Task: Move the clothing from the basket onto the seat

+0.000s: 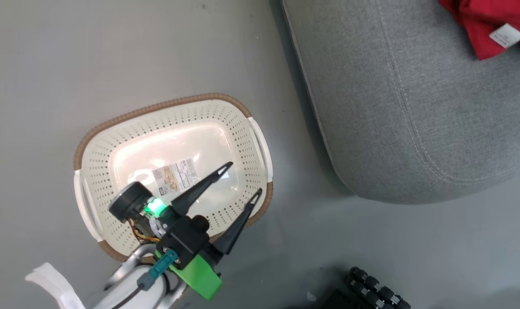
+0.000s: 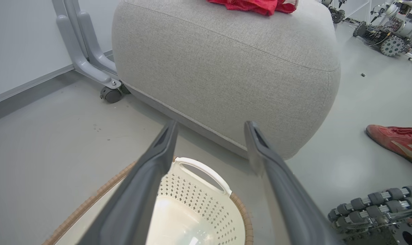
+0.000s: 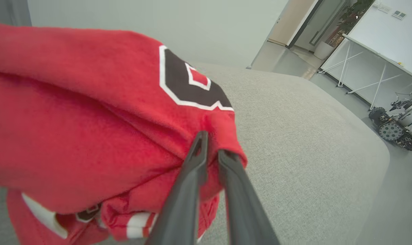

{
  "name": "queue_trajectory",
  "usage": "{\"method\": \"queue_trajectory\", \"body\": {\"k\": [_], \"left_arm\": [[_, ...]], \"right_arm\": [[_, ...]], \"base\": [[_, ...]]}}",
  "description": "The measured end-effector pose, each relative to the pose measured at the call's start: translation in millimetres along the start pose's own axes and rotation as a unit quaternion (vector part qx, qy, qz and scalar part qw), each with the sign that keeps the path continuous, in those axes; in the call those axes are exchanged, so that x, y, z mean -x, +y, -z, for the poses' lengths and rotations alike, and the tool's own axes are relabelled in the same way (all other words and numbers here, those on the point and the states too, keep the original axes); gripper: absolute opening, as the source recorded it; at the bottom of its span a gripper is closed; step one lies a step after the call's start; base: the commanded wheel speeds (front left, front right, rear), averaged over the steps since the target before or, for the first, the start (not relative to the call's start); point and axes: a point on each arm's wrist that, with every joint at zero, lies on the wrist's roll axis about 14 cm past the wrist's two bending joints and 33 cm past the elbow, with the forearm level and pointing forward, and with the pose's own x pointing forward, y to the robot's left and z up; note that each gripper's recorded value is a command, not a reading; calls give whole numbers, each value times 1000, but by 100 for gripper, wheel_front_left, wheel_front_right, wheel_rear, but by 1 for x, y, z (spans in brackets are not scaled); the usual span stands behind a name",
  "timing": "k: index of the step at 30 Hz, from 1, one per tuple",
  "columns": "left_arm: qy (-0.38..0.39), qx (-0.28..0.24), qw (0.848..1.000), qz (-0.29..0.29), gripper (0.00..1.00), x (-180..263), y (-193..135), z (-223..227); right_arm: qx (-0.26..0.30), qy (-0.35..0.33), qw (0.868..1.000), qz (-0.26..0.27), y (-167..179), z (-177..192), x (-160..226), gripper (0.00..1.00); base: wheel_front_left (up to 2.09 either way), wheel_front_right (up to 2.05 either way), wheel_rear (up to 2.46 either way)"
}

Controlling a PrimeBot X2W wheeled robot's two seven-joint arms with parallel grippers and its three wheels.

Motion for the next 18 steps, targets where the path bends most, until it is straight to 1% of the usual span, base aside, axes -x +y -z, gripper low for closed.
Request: {"method": "queue_trajectory", "body": {"k": [2,8,12,14,16,18], "left_arm": [[-9,3,1000,0,100,0,-8,-7],[-19,0,1000,-11,100,6,-24,-23],[-38,10,998,-48,100,10,-24,-40],[-45,47,995,-79,100,13,-21,-44],[-46,81,988,-123,100,23,-13,-42],[-38,72,985,-155,100,35,-4,-38]], "right_arm": [[0,3,1000,7,-5,4,10,100],[-31,21,999,17,-8,22,48,100],[-52,33,998,13,-3,36,76,100],[-60,40,997,3,7,43,89,100],[-67,45,996,-34,35,47,102,100],[-78,45,993,-77,67,47,113,100]], "base": [[0,0,0],[0,0,0],[0,0,0],[0,0,0],[0,0,0],[0,0,0]]}}
